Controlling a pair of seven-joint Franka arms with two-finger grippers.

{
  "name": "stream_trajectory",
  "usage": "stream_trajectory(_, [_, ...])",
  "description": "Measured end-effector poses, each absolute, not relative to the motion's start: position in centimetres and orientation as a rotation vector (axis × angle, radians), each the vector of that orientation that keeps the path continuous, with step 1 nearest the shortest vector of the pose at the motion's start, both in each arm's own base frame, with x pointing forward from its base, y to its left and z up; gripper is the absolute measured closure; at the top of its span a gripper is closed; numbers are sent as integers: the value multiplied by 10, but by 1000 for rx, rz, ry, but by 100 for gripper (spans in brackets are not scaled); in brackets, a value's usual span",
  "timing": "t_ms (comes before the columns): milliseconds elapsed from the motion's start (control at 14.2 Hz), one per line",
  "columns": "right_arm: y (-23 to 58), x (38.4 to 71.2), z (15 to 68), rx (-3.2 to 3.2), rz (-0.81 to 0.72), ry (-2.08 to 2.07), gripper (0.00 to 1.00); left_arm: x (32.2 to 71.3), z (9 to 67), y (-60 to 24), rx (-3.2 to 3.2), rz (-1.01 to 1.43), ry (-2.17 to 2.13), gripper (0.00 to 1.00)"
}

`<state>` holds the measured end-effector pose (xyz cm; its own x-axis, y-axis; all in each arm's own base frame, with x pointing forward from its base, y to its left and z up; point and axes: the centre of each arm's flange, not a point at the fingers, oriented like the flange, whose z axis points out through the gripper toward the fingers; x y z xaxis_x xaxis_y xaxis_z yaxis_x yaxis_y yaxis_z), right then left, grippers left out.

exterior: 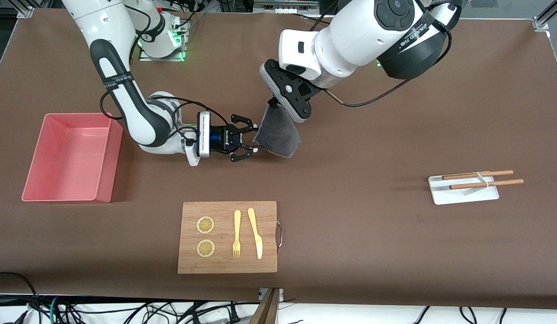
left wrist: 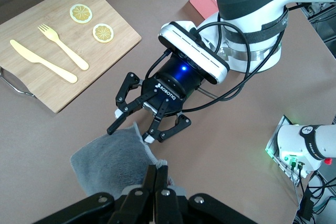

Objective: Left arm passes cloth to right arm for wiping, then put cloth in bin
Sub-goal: 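Carry the cloth to the right gripper and grasp it there, then open the left gripper and withdraw it while the right gripper holds cloth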

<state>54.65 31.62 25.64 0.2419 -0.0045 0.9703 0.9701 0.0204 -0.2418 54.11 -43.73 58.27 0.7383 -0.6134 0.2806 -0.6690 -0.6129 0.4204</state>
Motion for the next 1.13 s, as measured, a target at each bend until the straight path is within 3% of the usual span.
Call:
stream_trajectory(141, [316, 547, 256, -1299, -1019, -1028, 78, 541, 583, -437, 2433, 148, -970, 98])
stream_trajectory(212, [316, 547, 256, -1301, -1021, -1027, 79, 541, 583, -437, 2433, 149, -970, 98])
stream_trajectory(353, [316, 547, 256, -1304, -1022, -1027, 98, 542, 583, -437, 2433, 150, -969, 98])
stream_trajectory(989, [311, 553, 259, -1312, -1041, -1026, 98, 544, 584, -434, 2437, 153, -963, 98])
stream_trajectory(1130, [309, 556, 263, -1312, -1050, -1027, 98, 544, 584, -434, 2438, 153, -961, 84])
